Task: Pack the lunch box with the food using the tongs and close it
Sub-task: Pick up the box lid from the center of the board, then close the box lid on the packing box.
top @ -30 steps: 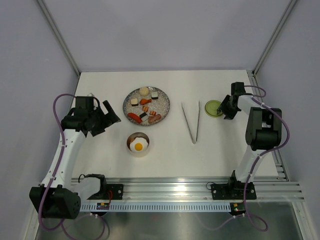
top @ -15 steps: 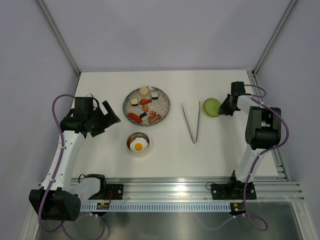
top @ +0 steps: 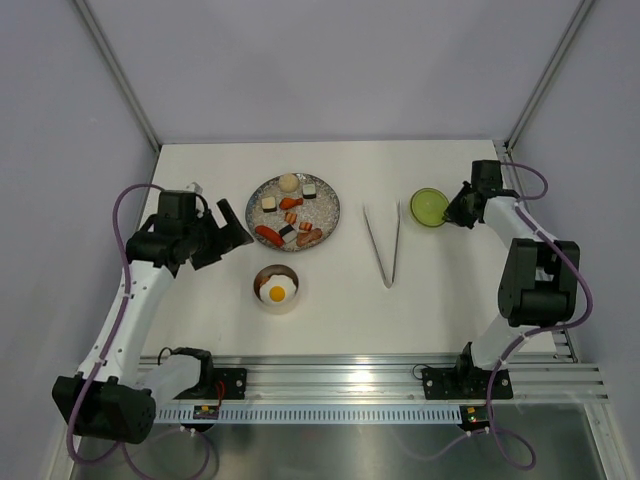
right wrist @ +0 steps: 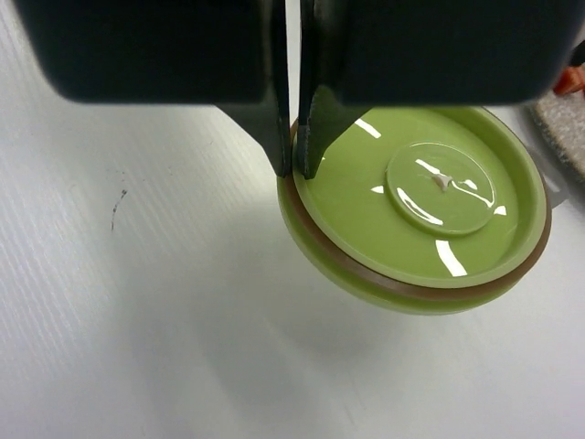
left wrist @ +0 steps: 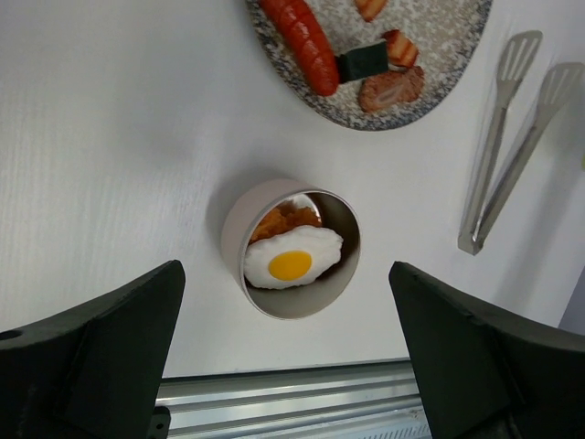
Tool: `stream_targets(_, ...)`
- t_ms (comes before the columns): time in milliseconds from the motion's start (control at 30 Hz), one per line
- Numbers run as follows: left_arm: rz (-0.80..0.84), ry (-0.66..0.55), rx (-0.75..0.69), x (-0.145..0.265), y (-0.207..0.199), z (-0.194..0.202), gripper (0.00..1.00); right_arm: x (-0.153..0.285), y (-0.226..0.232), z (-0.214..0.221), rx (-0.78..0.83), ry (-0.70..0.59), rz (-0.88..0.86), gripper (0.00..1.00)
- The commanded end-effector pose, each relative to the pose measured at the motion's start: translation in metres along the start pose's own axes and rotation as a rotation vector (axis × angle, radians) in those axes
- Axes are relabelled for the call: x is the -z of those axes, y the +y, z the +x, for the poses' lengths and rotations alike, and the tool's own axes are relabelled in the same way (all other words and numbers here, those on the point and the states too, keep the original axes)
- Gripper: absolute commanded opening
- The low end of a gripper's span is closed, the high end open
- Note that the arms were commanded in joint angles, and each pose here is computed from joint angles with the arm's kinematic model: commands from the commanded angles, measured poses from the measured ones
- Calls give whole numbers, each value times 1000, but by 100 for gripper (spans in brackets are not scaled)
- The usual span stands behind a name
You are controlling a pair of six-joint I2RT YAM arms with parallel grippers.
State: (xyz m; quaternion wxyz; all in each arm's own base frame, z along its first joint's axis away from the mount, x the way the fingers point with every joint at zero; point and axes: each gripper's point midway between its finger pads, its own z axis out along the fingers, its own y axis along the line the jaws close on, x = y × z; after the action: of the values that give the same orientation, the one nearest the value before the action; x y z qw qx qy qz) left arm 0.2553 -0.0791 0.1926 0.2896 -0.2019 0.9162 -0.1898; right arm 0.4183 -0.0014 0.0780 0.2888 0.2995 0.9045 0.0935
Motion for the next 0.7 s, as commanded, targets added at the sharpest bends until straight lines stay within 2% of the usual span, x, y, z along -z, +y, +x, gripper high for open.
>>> stream_targets(0,185,-54,-62,10,-55,-14,99,36,17,-7,-5,-46,-84,0)
stream_targets(133,293,-20,-88,1,-91,-4,99,62,43,12,67,-31,-162,0)
stream_targets(233,324,-10,-127,-5,-111,3,99,84,81,45,167,5,-245,0)
stream_targets(500,474,22,-176,-4,-140,17,99,134,162,143,351,206,-585,0)
stream_targets(667,516,68,-154,-14,-145,27,99,145,179,170,405,268,-633,0)
